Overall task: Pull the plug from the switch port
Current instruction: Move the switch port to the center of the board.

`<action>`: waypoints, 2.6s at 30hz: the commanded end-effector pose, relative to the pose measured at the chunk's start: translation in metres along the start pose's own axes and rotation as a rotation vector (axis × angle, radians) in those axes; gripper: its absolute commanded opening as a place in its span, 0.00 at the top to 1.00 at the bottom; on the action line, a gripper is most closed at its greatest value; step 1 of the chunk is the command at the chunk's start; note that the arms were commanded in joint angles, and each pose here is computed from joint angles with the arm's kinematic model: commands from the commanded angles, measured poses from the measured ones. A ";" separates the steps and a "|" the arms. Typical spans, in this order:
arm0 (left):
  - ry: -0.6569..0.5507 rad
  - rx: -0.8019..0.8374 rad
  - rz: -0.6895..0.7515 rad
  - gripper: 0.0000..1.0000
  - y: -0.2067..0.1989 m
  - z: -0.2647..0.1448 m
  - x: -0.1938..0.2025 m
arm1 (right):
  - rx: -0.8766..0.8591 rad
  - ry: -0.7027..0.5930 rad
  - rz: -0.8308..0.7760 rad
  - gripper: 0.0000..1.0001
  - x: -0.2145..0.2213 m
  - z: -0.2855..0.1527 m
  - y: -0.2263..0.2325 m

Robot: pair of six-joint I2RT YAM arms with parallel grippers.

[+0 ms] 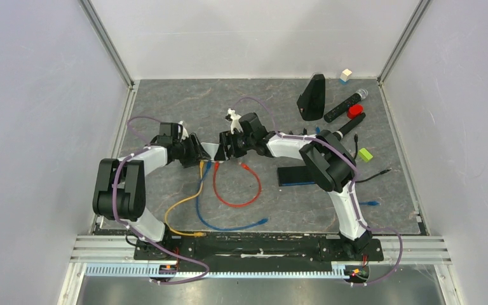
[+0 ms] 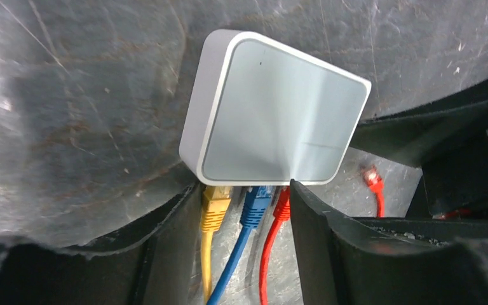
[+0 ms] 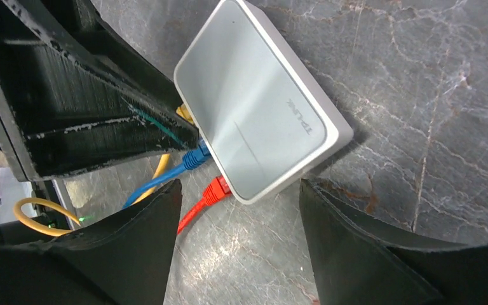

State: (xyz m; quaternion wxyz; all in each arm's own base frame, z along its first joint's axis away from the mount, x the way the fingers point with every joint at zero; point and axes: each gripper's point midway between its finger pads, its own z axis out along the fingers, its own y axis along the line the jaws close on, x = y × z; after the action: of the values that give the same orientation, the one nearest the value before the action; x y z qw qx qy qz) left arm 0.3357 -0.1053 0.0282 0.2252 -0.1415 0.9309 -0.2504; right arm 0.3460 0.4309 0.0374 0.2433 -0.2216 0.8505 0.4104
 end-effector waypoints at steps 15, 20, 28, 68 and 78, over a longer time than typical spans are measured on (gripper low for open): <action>0.045 0.018 -0.064 0.38 -0.015 -0.028 0.083 | 0.011 0.109 0.022 0.31 0.107 -0.070 -0.006; -0.005 -0.029 0.007 0.29 -0.019 -0.043 0.062 | 0.060 0.009 -0.155 0.29 0.057 -0.095 0.009; -0.070 -0.071 0.122 0.19 -0.036 -0.063 0.021 | 0.266 -0.036 -0.169 0.28 0.056 -0.145 -0.008; 0.051 -0.192 0.112 0.12 -0.019 -0.132 0.067 | 0.246 -0.017 -0.181 0.27 0.092 -0.189 0.003; 0.271 -0.291 0.130 0.11 -0.009 -0.185 0.109 | 0.168 -0.058 -0.208 0.26 0.066 -0.184 0.025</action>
State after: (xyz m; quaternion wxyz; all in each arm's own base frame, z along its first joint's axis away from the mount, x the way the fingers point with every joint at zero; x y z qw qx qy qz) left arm 0.2029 -0.0870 0.1419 0.1736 -0.1015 0.9705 -0.1329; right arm 0.2253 0.2706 0.0896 0.3000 -0.2618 0.8685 0.2953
